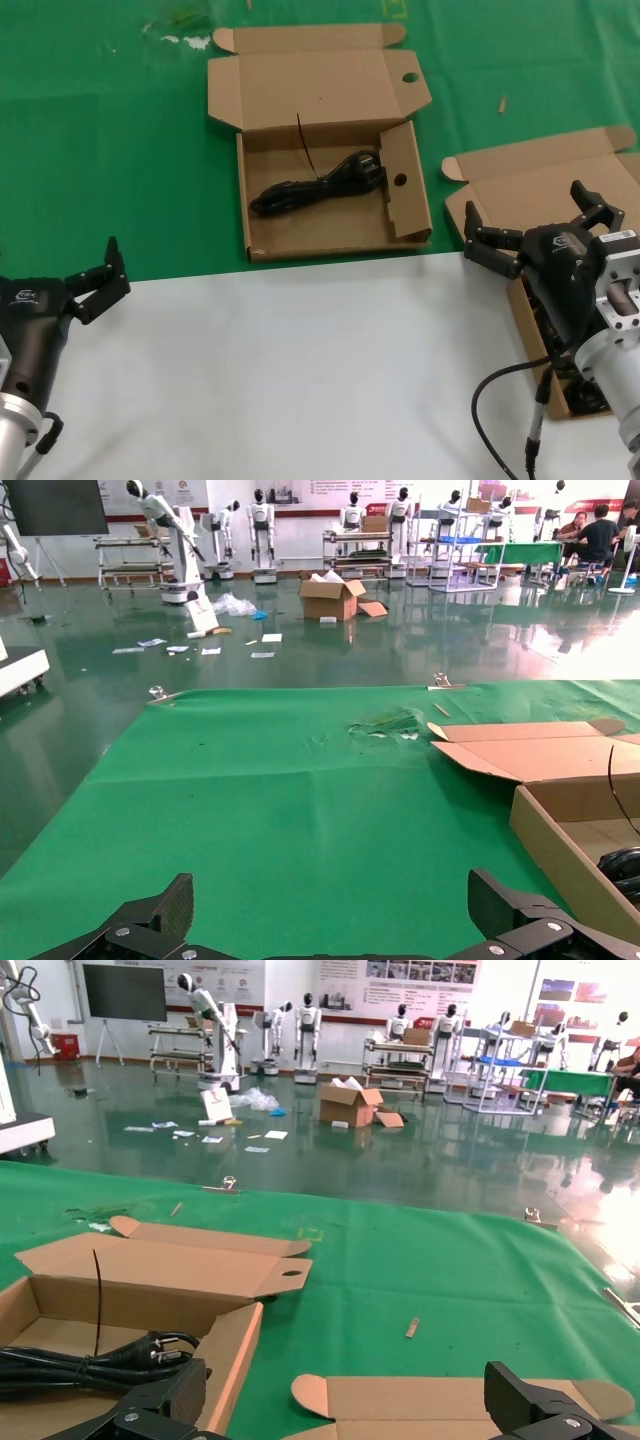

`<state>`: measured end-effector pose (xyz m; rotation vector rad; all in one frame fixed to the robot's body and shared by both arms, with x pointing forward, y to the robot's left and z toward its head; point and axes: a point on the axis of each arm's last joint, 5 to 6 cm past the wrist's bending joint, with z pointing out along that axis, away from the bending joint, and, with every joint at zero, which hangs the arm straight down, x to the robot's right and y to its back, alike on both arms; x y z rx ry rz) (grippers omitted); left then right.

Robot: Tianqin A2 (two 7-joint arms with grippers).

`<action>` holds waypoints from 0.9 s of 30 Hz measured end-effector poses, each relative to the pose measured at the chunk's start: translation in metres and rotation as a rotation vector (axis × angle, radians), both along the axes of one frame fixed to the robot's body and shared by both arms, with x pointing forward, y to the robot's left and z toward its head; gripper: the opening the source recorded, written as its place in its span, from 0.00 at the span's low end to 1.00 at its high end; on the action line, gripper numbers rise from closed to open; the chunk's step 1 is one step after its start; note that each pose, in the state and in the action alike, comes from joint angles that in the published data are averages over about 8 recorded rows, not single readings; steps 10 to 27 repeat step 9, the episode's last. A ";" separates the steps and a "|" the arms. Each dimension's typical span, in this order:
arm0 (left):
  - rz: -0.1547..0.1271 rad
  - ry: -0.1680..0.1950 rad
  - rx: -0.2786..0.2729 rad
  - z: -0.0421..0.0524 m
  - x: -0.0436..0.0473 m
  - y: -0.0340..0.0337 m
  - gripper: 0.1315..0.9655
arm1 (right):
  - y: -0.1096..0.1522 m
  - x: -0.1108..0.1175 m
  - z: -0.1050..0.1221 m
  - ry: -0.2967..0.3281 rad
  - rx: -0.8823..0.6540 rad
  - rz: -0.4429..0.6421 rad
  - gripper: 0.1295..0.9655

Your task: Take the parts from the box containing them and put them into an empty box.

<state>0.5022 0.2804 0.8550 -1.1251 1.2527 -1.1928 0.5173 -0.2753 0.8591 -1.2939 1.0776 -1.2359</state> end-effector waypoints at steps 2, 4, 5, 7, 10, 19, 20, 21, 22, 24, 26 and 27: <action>0.000 0.000 0.000 0.0000 0.0000 0.0000 1.00 | 0.000 0.000 0.000 0.000 0.000 0.000 1.00; 0.000 0.000 0.000 0.0000 0.0000 0.0000 1.00 | 0.000 0.000 0.000 0.000 0.000 0.000 1.00; 0.000 0.000 0.000 0.0000 0.0000 0.0000 1.00 | 0.000 0.000 0.000 0.000 0.000 0.000 1.00; 0.000 0.000 0.000 0.0000 0.0000 0.0000 1.00 | 0.000 0.000 0.000 0.000 0.000 0.000 1.00; 0.000 0.000 0.000 0.0000 0.0000 0.0000 1.00 | 0.000 0.000 0.000 0.000 0.000 0.000 1.00; 0.000 0.000 0.000 0.0000 0.0000 0.0000 1.00 | 0.000 0.000 0.000 0.000 0.000 0.000 1.00; 0.000 0.000 0.000 0.0000 0.0000 0.0000 1.00 | 0.000 0.000 0.000 0.000 0.000 0.000 1.00; 0.000 0.000 0.000 0.0000 0.0000 0.0000 1.00 | 0.000 0.000 0.000 0.000 0.000 0.000 1.00; 0.000 0.000 0.000 0.0000 0.0000 0.0000 1.00 | 0.000 0.000 0.000 0.000 0.000 0.000 1.00; 0.000 0.000 0.000 0.0000 0.0000 0.0000 1.00 | 0.000 0.000 0.000 0.000 0.000 0.000 1.00; 0.000 0.000 0.000 0.0000 0.0000 0.0000 1.00 | 0.000 0.000 0.000 0.000 0.000 0.000 1.00; 0.000 0.000 0.000 0.0000 0.0000 0.0000 1.00 | 0.000 0.000 0.000 0.000 0.000 0.000 1.00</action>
